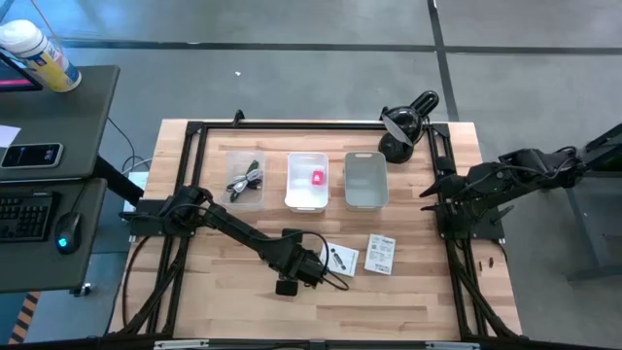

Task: Pick and place items into bin
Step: Put the white adapter into the white bin

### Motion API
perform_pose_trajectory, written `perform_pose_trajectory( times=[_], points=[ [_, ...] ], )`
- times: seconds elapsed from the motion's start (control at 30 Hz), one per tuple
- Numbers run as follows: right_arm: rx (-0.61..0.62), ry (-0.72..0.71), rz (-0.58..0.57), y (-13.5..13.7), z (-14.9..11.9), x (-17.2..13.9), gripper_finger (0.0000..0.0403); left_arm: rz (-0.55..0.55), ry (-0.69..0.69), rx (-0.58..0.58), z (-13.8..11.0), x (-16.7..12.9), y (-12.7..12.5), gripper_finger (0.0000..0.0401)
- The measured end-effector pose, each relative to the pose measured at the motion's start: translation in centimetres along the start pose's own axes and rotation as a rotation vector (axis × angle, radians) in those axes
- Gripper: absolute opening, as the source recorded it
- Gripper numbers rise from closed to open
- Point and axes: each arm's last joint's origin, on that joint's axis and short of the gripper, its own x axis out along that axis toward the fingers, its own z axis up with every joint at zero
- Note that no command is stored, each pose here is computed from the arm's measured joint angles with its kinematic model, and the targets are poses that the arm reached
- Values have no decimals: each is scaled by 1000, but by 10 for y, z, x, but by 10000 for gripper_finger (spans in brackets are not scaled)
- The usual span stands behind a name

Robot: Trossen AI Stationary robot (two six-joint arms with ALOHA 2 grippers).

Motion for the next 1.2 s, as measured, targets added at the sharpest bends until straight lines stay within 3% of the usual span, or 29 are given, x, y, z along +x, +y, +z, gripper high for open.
perform_pose_trajectory(
  times=[0.13,0.4,0.67,0.97,1.2],
  points=[
    [0,0,0,0,0,0,145,6,-3,0,0,0,0,188],
    [0,0,0,0,0,0,145,7,-3,-1,0,0,0,160],
    [0,0,0,0,0,0,145,7,-3,-7,1,-2,0,182],
    [0,0,0,0,0,0,145,128,-53,24,16,-40,9,164],
    [8,1,0,0,0,0,145,265,-101,31,33,-82,43,180]
  ],
)
